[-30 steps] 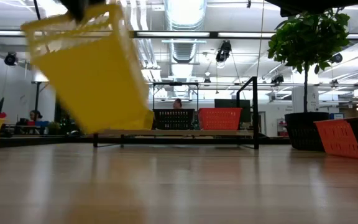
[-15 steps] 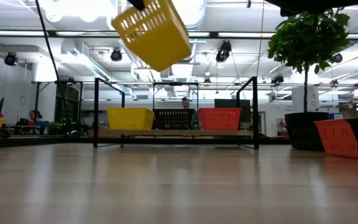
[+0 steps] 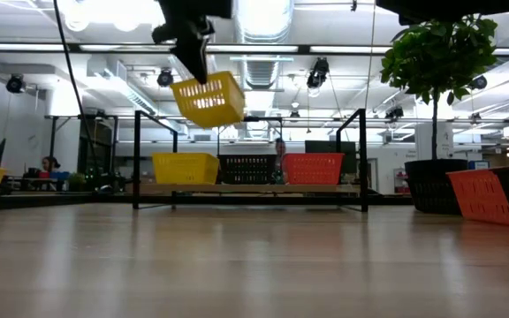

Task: Stack baskets on shelf by color
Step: Stack the right yellow bin on top of the other yellow bin on the shelf

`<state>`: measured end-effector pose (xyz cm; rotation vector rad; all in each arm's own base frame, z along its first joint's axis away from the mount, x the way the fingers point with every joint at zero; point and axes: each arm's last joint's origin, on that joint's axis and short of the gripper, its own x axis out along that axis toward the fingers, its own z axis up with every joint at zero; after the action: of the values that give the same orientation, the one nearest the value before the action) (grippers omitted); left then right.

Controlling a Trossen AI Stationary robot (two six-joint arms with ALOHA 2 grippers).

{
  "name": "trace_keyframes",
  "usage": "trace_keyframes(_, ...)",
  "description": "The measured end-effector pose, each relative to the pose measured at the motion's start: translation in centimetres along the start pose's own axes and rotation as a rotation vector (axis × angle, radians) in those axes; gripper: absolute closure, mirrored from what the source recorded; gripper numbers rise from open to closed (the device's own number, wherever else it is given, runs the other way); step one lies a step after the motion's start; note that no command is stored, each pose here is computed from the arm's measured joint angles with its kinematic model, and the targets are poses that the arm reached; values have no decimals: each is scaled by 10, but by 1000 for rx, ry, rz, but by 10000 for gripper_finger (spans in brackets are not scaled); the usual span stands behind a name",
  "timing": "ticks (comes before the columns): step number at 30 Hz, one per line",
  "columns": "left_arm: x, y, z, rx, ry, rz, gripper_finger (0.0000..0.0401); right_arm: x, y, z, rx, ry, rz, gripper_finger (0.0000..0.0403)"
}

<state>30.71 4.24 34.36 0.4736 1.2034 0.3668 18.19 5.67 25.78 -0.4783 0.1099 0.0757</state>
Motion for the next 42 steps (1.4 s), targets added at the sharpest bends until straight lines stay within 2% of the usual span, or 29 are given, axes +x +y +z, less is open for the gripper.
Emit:
trace_keyframes(6,18,17,-4,-24,57,15,400,0,0,-1,-1,13,-16,394)
trace_keyframes(14,28,23,-6,-18,84,15,400,0,0,-1,-4,20,-12,394)
trace_keyframes(23,45,14,-15,0,141,-3,400,0,0,-2,-4,21,-12,394)
trace_keyframes(42,62,9,-20,-6,153,3,400,0,0,-2,-4,21,-12,394)
